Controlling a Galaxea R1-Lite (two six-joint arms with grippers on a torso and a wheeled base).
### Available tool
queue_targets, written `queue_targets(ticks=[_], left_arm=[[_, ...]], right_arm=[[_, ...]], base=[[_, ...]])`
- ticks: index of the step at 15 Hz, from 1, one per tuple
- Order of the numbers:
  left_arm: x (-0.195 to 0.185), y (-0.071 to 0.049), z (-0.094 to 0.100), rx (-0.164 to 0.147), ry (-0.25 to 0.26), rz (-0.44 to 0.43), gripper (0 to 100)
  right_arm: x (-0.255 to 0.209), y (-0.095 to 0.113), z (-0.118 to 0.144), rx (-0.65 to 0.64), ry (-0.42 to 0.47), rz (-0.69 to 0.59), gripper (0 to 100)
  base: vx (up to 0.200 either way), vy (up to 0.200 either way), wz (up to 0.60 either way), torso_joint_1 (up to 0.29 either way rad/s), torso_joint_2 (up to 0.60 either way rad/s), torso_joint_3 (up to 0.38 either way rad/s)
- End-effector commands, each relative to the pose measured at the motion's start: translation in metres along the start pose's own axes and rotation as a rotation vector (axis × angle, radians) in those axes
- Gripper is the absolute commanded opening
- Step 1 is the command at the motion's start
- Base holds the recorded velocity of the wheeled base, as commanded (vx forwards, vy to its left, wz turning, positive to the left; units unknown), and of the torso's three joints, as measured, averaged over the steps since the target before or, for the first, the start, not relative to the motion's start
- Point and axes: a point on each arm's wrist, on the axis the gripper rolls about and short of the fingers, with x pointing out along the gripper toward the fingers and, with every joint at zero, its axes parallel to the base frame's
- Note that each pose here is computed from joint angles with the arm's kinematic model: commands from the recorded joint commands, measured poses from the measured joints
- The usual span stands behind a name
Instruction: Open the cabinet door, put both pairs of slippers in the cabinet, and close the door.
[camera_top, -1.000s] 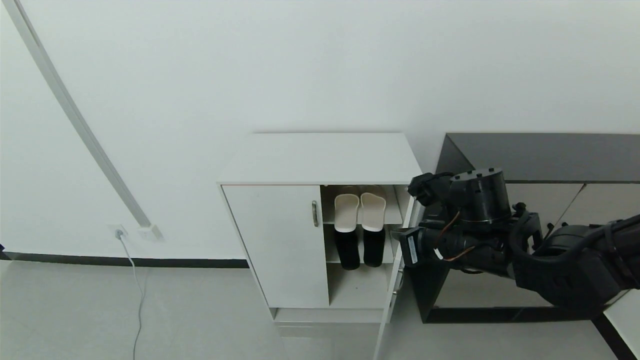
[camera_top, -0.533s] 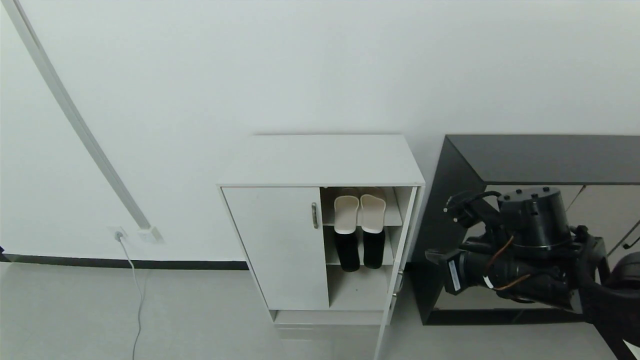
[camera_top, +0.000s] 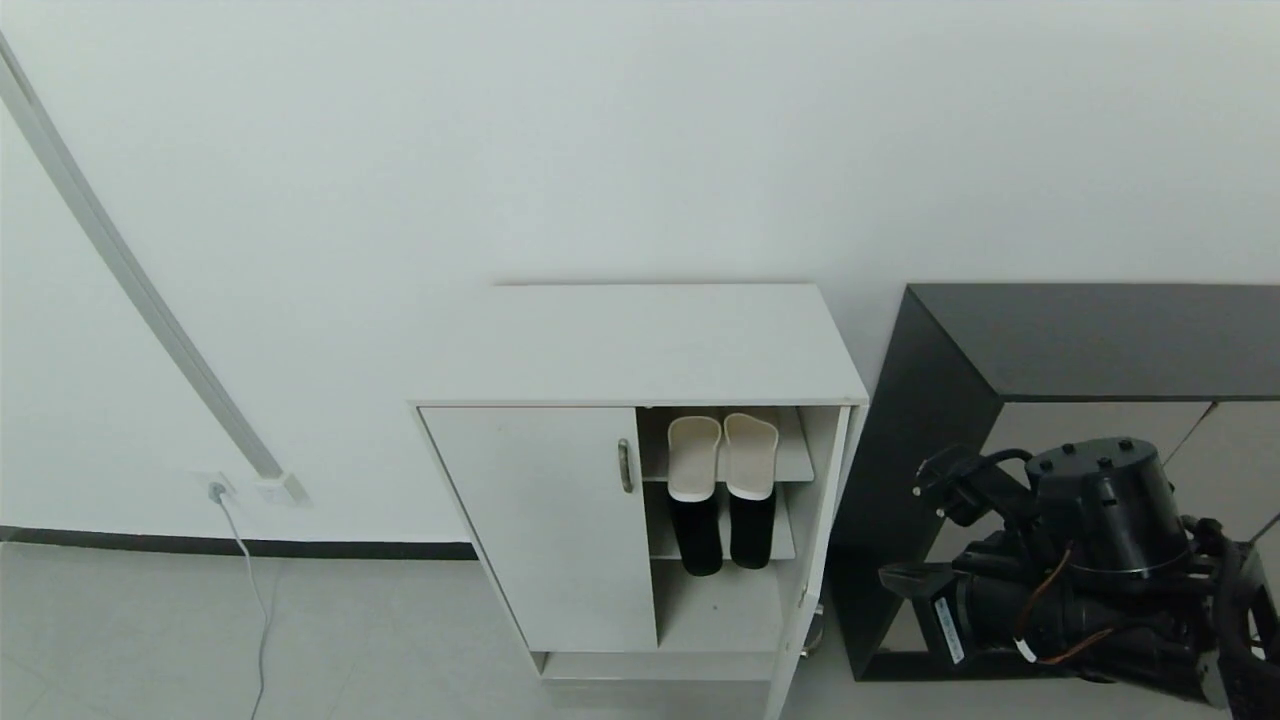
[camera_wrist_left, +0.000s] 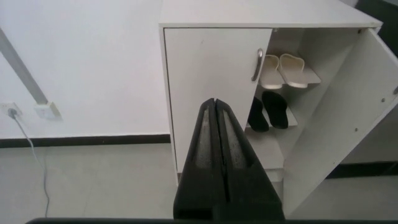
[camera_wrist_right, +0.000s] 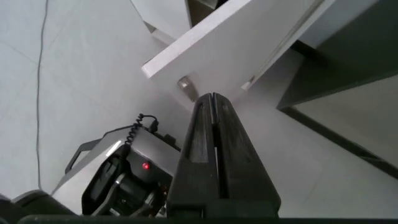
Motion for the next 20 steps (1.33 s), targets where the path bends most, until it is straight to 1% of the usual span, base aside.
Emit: queue_targets(ticks=[1,5,6,13,20], left_arm=[[0.000,0.000,0.000,-0.001,0.000,0.000,0],[0.000,0.000,0.000,-0.001,0.001,0.000,0],[0.000,0.000,0.000,-0.001,0.000,0.000,0],[0.000,0.000,0.000,-0.001,0.001,0.000,0],[0.000,0.000,0.000,-0.003,0.000,0.000,0]], right_arm=[[0.017,0.001,-0.006,-0.003,0.031,-0.001,0],[0.050,0.003,-0.012,0.003,0.009,-0.032,0],[0.060,0.004,-0.011,0.003,-0.011,-0.043,0],[0.096,0.005,0.013,0.035,-0.070,-0.044,0],[0.137,0.000,0.023,0.046,-0.090,-0.059,0]], base=[[0.000,0.000,0.00,0.000,0.00,0.000],[0.000,0.000,0.00,0.000,0.00,0.000],[0.000,0.000,0.00,0.000,0.00,0.000],[0.000,0.000,0.00,0.000,0.00,0.000],[0.000,0.000,0.00,0.000,0.00,0.000]])
